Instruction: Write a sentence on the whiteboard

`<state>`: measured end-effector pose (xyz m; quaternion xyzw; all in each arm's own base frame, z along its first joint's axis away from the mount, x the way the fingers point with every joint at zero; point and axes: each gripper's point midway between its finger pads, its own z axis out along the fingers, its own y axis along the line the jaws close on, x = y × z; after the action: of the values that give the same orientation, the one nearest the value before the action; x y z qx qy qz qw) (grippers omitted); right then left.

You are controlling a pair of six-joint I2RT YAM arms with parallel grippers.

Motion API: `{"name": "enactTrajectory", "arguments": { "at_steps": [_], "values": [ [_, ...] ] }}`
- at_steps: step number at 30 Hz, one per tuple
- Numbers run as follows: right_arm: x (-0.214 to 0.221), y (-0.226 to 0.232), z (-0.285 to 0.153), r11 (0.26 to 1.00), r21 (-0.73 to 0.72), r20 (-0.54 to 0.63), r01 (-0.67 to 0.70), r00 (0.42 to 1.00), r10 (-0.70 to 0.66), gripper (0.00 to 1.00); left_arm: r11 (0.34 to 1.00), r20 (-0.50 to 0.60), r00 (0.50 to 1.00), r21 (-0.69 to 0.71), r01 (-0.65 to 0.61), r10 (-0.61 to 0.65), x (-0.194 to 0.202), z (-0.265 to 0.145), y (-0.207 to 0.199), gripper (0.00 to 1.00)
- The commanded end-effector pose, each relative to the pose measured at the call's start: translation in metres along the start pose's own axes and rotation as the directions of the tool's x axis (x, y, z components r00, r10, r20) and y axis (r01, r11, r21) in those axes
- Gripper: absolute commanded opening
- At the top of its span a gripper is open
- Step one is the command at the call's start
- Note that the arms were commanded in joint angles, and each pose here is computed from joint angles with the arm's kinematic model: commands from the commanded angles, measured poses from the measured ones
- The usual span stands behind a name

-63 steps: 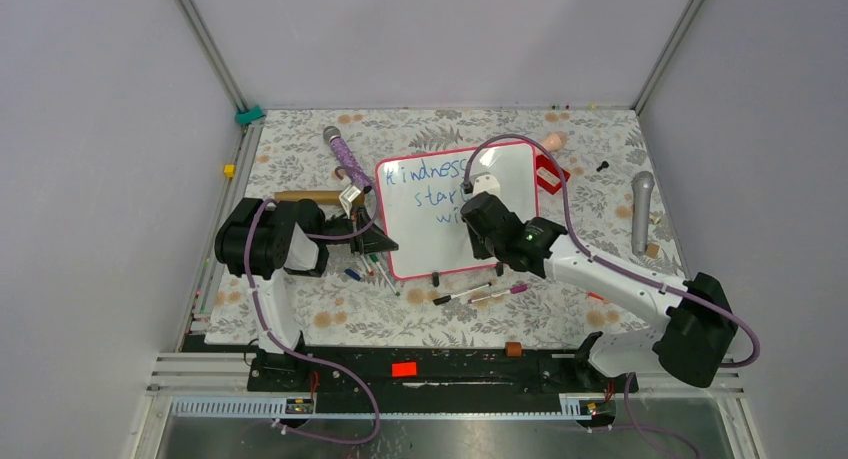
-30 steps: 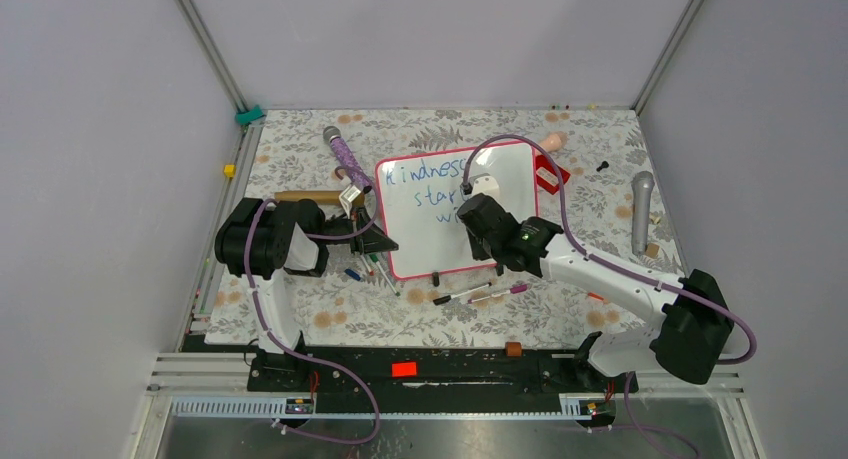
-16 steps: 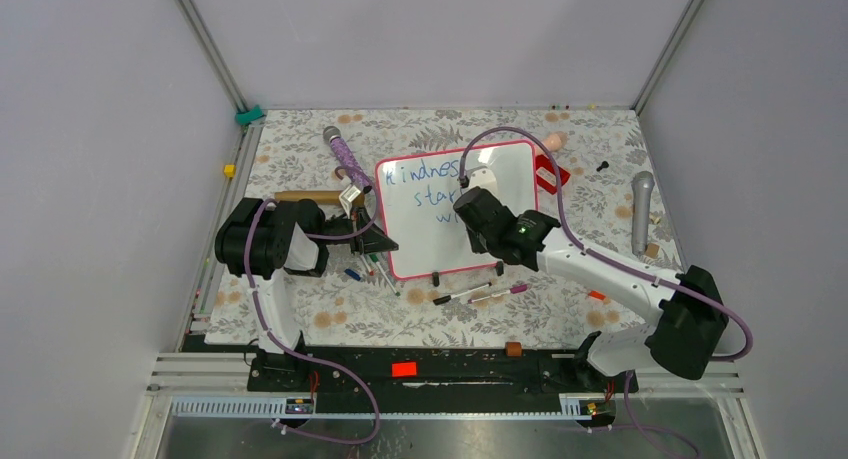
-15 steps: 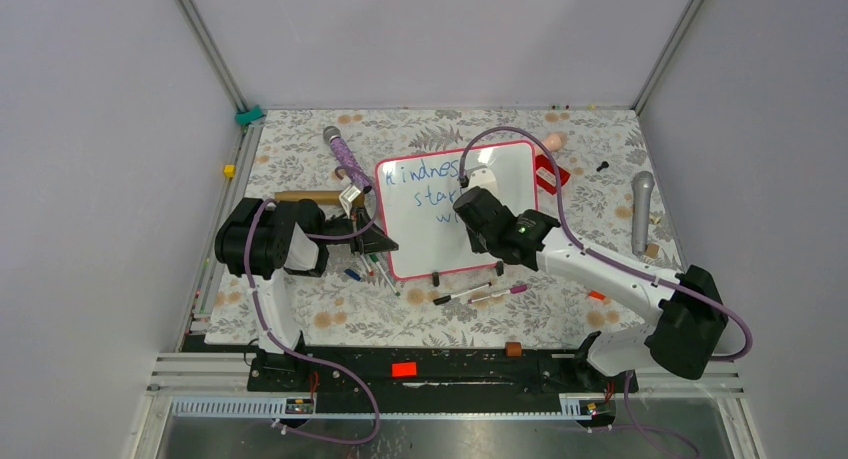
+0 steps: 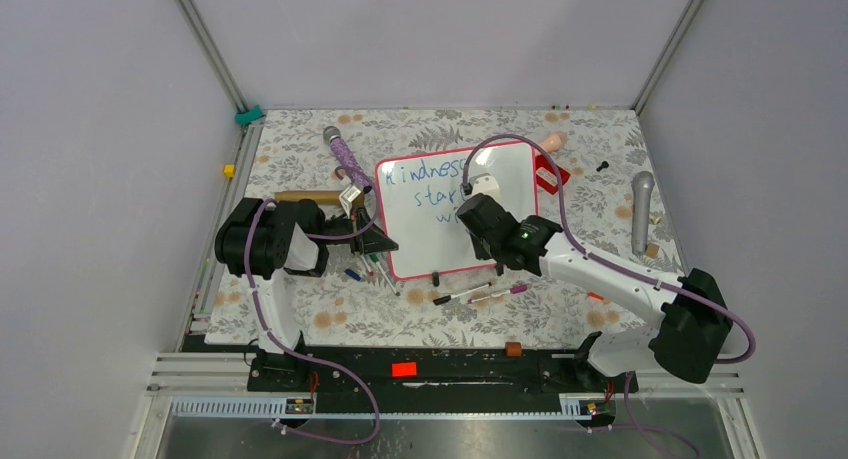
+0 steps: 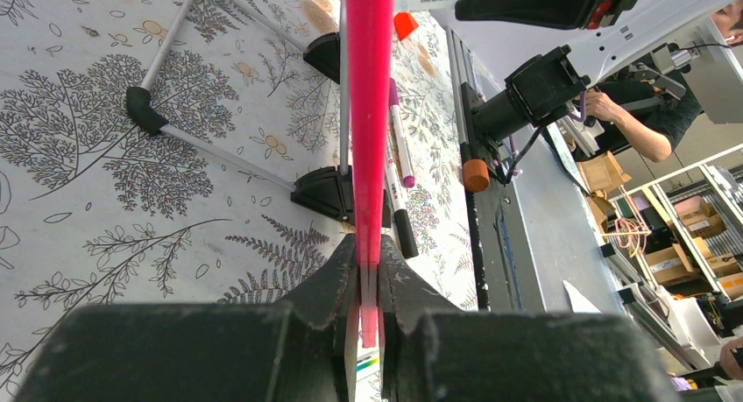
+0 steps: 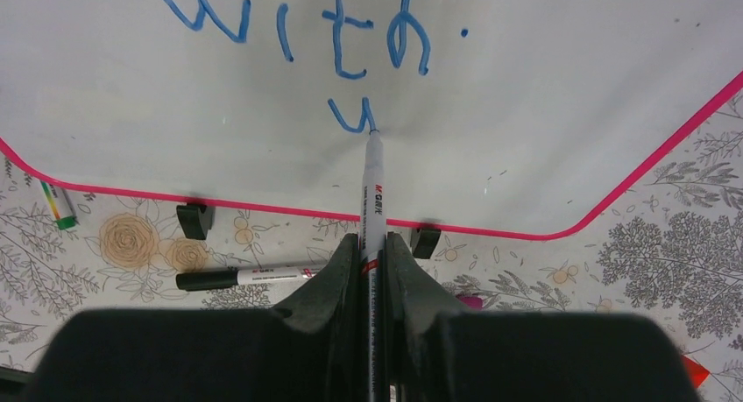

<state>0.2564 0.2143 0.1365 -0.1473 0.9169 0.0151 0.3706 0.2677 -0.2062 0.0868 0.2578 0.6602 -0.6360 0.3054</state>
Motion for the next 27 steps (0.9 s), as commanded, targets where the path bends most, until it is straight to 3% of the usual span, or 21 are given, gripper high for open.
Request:
{"name": "enactTrajectory", "arguments": {
  "at_steps": [1,11,27],
  "values": [
    [0.011,-0.002,0.001,0.999,-0.011,-0.02,-0.034,0.999,0.034,0.0,0.998,-0.013,0.998,0.025,-0.065,0.065,0.003,0.0,-0.002,0.0],
    [0.019,0.009,0.006,0.995,-0.057,-0.043,-0.076,0.996,0.074,0.0,0.997,-0.013,0.998,0.025,-0.067,0.067,0.003,0.0,-0.002,0.0],
    [-0.015,0.015,-0.014,0.989,-0.118,0.046,-0.086,0.995,0.091,0.0,0.997,-0.013,0.998,0.025,-0.068,0.068,0.003,0.0,-0.003,0.0]
  ]
}}
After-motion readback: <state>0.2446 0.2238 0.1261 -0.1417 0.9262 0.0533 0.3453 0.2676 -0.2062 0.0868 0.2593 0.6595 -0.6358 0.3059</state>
